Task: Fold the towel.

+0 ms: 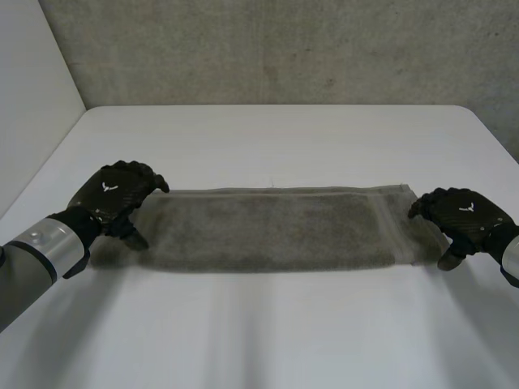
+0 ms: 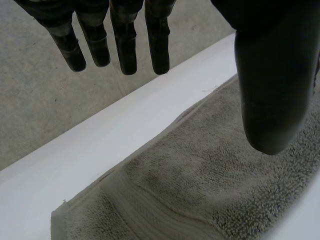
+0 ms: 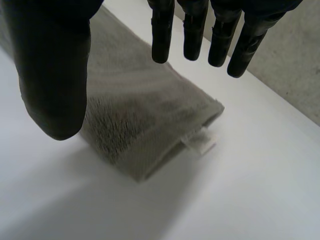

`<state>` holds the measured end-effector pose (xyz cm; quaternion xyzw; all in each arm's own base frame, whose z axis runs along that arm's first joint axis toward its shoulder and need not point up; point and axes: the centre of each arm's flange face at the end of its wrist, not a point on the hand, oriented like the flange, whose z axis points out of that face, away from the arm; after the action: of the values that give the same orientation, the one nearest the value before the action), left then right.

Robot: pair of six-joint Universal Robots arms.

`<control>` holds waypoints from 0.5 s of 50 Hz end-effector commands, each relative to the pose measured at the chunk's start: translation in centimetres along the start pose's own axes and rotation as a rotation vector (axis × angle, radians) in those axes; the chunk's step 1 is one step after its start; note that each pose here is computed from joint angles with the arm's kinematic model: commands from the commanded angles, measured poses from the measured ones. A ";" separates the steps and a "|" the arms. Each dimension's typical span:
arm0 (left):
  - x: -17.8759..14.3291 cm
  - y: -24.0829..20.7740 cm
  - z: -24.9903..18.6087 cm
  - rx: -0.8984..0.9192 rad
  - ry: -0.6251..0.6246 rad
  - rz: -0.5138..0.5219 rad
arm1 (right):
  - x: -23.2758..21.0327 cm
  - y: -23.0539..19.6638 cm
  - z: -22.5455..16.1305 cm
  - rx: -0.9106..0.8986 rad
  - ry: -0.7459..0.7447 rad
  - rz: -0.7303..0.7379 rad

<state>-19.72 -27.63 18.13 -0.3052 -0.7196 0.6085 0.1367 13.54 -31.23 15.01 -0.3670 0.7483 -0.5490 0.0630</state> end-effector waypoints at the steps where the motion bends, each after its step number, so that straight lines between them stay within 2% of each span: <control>1: -0.1 -0.2 0.1 0.011 -0.003 -0.017 | 0.5 1.4 1.4 0.004 0.014 -0.011; 16: 0.1 -0.2 -0.2 0.013 -0.002 -0.017 | 0.4 2.4 2.6 -0.007 -0.007 0.012; 21: 0.1 -0.3 -0.3 0.016 -0.003 -0.015 | 1.4 2.3 2.3 -0.006 0.023 0.012; 25: 0.1 -0.6 -0.3 0.024 -0.007 -0.011 | 4.0 3.1 1.7 -0.020 0.092 0.031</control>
<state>-19.77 -27.39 18.44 -0.2977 -0.7177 0.6131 0.1429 12.61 -33.57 12.38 -0.3568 0.7535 -0.5491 0.0583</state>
